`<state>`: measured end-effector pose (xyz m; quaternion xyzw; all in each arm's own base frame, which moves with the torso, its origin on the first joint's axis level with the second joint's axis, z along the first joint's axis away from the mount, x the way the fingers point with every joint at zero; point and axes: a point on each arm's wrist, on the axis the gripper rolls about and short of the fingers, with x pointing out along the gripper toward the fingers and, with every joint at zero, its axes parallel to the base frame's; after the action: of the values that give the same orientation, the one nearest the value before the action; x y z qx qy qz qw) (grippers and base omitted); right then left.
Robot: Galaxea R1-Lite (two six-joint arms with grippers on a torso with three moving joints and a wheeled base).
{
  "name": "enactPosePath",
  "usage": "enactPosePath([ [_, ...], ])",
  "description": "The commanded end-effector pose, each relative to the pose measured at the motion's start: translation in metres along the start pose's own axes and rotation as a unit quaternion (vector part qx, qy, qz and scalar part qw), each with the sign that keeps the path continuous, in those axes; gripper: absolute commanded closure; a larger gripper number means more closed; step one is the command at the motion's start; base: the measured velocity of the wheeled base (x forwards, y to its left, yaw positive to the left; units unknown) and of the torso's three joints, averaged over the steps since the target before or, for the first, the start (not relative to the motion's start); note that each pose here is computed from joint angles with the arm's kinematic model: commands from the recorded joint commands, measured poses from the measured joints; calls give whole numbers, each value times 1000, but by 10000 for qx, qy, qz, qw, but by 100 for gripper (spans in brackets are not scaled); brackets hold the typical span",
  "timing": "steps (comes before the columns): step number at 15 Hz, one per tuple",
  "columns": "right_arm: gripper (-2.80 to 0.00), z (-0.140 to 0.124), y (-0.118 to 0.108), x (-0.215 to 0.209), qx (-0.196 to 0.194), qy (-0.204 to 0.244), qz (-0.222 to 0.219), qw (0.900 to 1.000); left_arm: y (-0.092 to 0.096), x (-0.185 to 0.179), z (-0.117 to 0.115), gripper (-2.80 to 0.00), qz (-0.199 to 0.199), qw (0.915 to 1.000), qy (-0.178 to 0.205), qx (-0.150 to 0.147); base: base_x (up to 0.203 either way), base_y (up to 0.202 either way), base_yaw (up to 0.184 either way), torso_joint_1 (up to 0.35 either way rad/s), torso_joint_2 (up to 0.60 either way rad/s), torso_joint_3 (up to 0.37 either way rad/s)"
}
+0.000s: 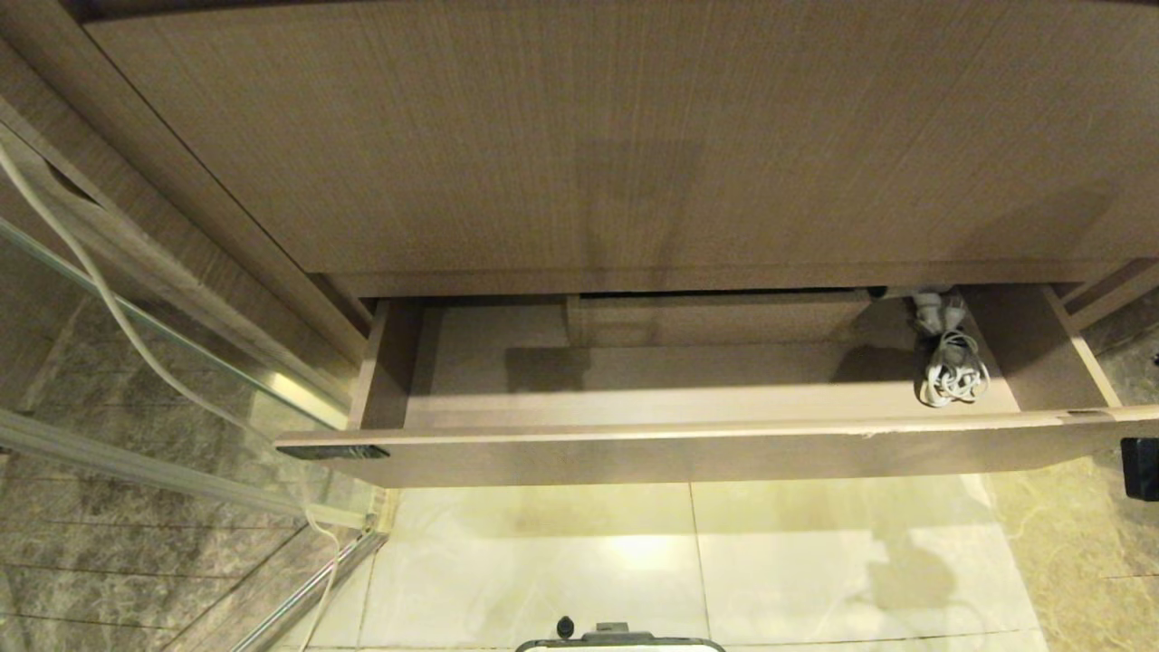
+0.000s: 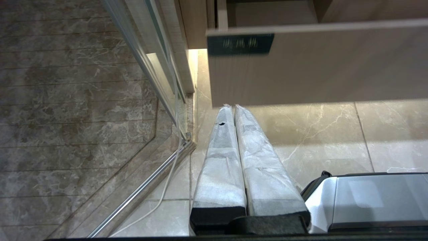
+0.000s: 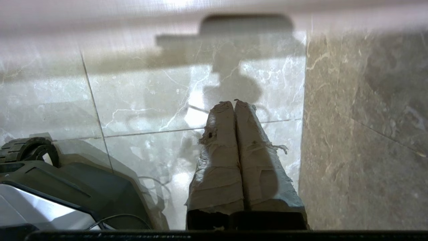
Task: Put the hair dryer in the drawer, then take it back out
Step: Take the hairdryer out
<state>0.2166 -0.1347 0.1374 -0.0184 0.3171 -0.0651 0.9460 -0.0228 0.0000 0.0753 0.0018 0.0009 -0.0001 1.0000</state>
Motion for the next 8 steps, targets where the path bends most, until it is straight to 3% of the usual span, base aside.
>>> enactPosePath([
  [1,0,2,0,2,-28,1,21,10000,0,0,0,0,1,10000,-1,-3,0,0,0,0,0,0],
  [8,0,5,2,-8,-74,-213,-53,9997,0,0,0,0,1,10000,-1,-2,0,0,0,0,0,0],
])
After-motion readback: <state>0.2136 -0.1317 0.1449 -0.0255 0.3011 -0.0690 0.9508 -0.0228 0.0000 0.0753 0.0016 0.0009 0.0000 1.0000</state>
